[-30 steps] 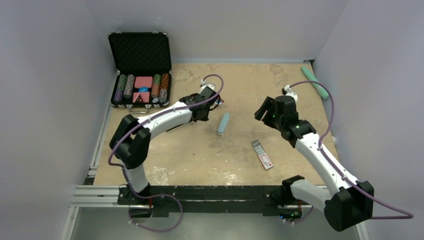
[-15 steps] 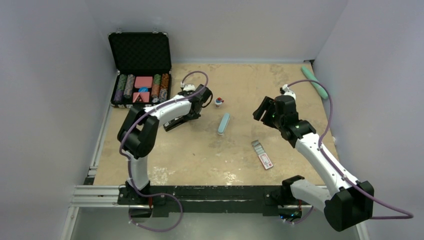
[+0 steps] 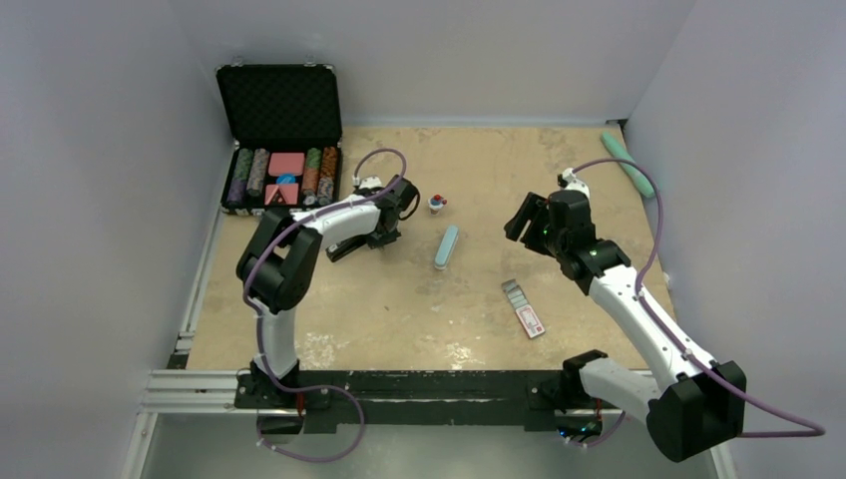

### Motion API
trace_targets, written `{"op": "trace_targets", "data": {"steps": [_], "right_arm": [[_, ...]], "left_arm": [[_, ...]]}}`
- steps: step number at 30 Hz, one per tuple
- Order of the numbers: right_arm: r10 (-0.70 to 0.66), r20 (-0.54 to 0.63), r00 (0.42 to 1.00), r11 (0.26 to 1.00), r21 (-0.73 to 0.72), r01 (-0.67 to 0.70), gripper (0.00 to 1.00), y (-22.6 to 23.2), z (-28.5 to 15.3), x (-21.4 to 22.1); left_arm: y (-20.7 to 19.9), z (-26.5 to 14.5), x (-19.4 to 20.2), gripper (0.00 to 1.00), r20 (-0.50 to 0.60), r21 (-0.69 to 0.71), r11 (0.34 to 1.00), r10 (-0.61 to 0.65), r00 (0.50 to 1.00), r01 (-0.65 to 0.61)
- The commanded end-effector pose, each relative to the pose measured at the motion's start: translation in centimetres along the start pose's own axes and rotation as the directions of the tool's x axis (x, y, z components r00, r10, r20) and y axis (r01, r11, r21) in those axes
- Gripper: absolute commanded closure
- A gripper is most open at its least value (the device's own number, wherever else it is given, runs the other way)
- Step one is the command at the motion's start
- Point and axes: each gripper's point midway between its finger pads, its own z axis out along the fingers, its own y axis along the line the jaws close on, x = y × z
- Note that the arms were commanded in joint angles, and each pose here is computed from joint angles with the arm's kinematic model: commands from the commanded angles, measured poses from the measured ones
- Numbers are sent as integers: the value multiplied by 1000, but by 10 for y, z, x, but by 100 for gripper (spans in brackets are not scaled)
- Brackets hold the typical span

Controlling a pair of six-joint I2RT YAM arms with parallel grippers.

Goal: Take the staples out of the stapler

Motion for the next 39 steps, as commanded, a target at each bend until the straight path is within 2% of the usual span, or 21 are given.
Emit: {"op": "trace_targets", "data": {"steps": [1,11,20,33,39], "right_arm": [[-8,45,999,998,-58,10,31,15,-6,-16],[-4,42,999,997,-75,7,31,17,-10,-14],[-5,33,999,996,-92,8,32,18,-10,-10],[-7,34,999,995,-100,10,32,19,-11,-10],[-6,34,999,995,-101,9,32,19,-12,-10]], "left_arm": [[-13,-3,-5,79,20,51,998,-41,999,40],[-10,-15,-7,78,59,32,999,-23,998,21],[7,-22,-5,58,77,2,995,-95,992,96],[-7,-16,10,64,21,49,992,-116,993,114],[-8,-17,8,74,27,48,994,-102,994,101]]}}
